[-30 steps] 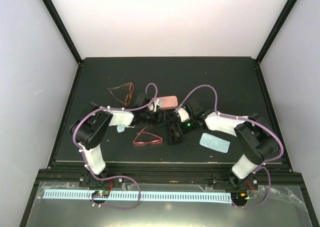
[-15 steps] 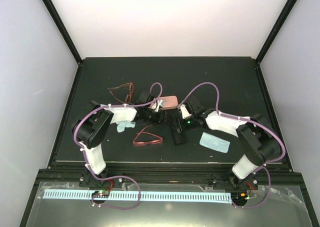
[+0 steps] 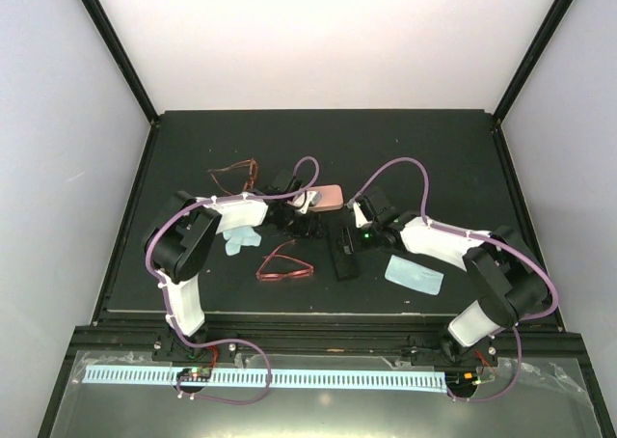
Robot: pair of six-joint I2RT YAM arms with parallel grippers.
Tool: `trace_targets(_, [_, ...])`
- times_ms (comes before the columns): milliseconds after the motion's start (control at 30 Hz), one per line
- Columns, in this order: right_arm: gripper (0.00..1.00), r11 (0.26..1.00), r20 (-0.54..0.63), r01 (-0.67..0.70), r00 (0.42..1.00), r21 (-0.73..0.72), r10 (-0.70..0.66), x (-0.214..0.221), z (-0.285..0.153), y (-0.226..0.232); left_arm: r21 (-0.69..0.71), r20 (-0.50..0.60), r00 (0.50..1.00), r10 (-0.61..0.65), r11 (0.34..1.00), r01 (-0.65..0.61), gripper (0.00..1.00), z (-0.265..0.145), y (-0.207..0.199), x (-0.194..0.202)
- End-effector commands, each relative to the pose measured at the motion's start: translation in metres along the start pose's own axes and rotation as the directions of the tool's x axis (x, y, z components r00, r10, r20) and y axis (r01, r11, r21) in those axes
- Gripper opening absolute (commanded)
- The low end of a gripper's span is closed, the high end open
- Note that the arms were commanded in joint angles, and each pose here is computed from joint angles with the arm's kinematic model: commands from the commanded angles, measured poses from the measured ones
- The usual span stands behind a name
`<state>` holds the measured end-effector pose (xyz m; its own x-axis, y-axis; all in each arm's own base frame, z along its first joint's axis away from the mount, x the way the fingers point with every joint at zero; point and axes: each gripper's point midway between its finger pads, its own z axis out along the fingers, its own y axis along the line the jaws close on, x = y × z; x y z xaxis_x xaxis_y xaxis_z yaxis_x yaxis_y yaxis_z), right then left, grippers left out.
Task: Organize the sunglasses
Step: Open the sunglasses case at the center of the board.
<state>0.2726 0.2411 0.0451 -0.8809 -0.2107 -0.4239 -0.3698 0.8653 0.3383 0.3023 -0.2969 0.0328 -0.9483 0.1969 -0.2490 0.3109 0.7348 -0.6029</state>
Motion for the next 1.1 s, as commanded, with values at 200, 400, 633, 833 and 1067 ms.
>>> trace_targets(200, [0.80, 0.987, -0.069, 0.155, 0.986, 0.041, -0.152, 0.013, 0.010, 0.020, 0.043, -0.005, 1.000, 0.006, 0.999, -0.006, 0.51, 0.005, -0.011, -0.010])
trace_targets(400, [0.79, 0.970, -0.092, 0.165, 0.984, 0.179, -0.150, 0.019, 0.016, 0.011, 0.052, 0.002, 1.000, -0.003, 0.999, 0.002, 0.52, 0.005, -0.013, -0.013])
trace_targets(633, [0.59, 0.982, -0.056, 0.121, 0.992, 0.145, -0.114, 0.015, 0.010, 0.018, 0.055, 0.010, 1.000, -0.004, 0.998, 0.003, 0.53, 0.002, -0.015, -0.013])
trace_targets(833, [0.55, 0.995, -0.025, 0.074, 0.997, -0.068, -0.075, 0.014, 0.001, 0.041, 0.088, 0.013, 1.000, -0.023, 0.996, 0.021, 0.54, 0.003, -0.017, -0.010])
trace_targets(1067, [0.52, 0.964, -0.033, 0.053, 0.997, -0.260, -0.064, 0.011, -0.005, 0.064, 0.136, -0.005, 0.999, -0.045, 0.990, 0.045, 0.55, 0.007, -0.021, -0.006])
